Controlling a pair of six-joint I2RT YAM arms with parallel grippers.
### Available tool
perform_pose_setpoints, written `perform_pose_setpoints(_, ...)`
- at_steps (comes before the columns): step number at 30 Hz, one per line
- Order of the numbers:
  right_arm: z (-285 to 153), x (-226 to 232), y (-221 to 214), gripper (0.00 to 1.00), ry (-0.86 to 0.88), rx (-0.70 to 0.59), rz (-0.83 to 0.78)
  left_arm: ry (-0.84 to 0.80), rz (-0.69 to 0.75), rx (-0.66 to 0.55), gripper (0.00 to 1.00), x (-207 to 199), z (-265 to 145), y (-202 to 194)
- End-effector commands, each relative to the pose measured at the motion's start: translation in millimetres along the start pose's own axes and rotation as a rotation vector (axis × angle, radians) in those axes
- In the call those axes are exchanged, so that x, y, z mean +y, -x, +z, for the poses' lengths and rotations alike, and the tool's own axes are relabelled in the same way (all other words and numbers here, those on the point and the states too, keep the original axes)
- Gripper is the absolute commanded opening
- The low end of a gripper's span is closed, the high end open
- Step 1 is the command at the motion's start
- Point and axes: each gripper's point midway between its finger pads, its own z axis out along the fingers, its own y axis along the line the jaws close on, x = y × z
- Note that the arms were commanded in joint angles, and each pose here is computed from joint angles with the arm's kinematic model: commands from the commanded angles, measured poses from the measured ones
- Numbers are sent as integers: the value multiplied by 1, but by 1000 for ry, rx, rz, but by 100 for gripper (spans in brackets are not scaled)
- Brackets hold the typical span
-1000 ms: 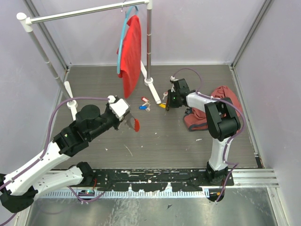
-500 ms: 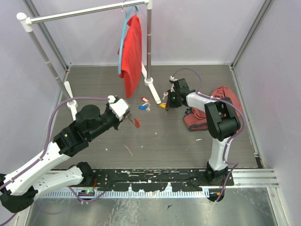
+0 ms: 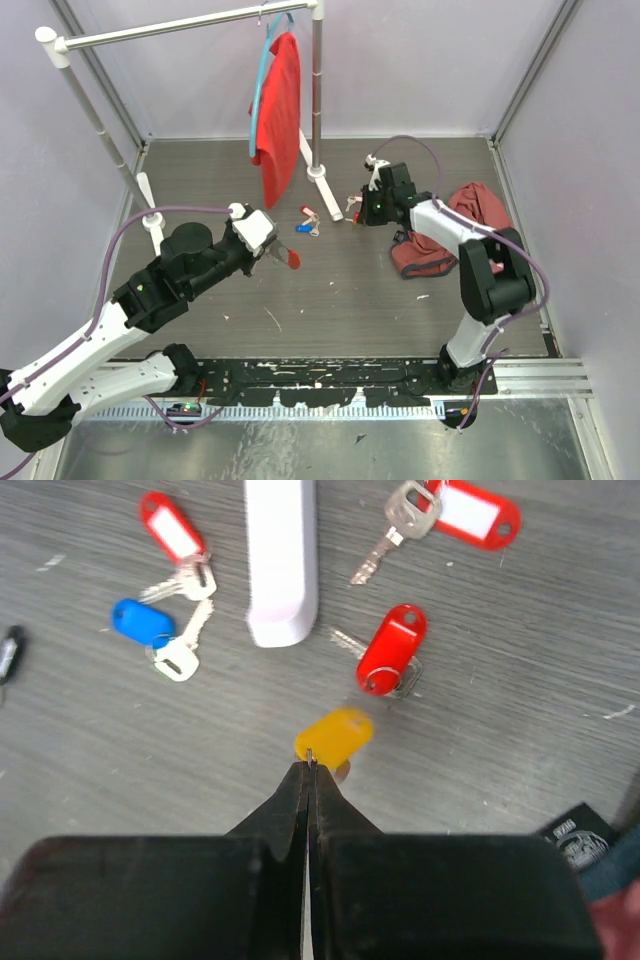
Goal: Put the keys on the keyring
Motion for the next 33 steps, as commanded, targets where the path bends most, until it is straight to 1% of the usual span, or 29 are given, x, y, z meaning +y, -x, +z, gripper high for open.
perform_pose_setpoints(1, -51, 24, 32, 1, 73, -133, -76, -9, -21, -70, 0, 0, -3, 16)
perform_pose_setpoints(9, -136, 58, 45, 1, 183, -286, -177, -64, -41, -102, 0, -9, -5, 27)
perform_pose_setpoints(13, -184, 87, 43, 1, 312, -340, -275, -136, -55, -125, 0, -19, -8, 43)
perform_pose_setpoints(16, -219, 102, 37, 1, 372, -371, -355, -196, -69, -148, 0, -27, -10, 57)
perform_pose_setpoints(19, -254, 109, 33, 1, 379, -412, -425, -228, -82, -168, 0, -32, -11, 70)
perform_pose_setpoints(22, -285, 115, 26, 1, 388, -448, -492, -229, -65, -180, 0, -36, -7, 84)
perform_pose_setpoints(28, -345, 124, 29, 1, 366, -589, -557, -284, 21, -206, 0, -72, 5, 109)
perform_pose_setpoints(31, -372, 129, 30, 1, 359, -634, -597, -320, 40, -221, 0, -86, 12, 123)
perform_pose_setpoints(33, -388, 137, 27, 1, 388, -655, -626, -339, 60, -235, 0, -94, 15, 132)
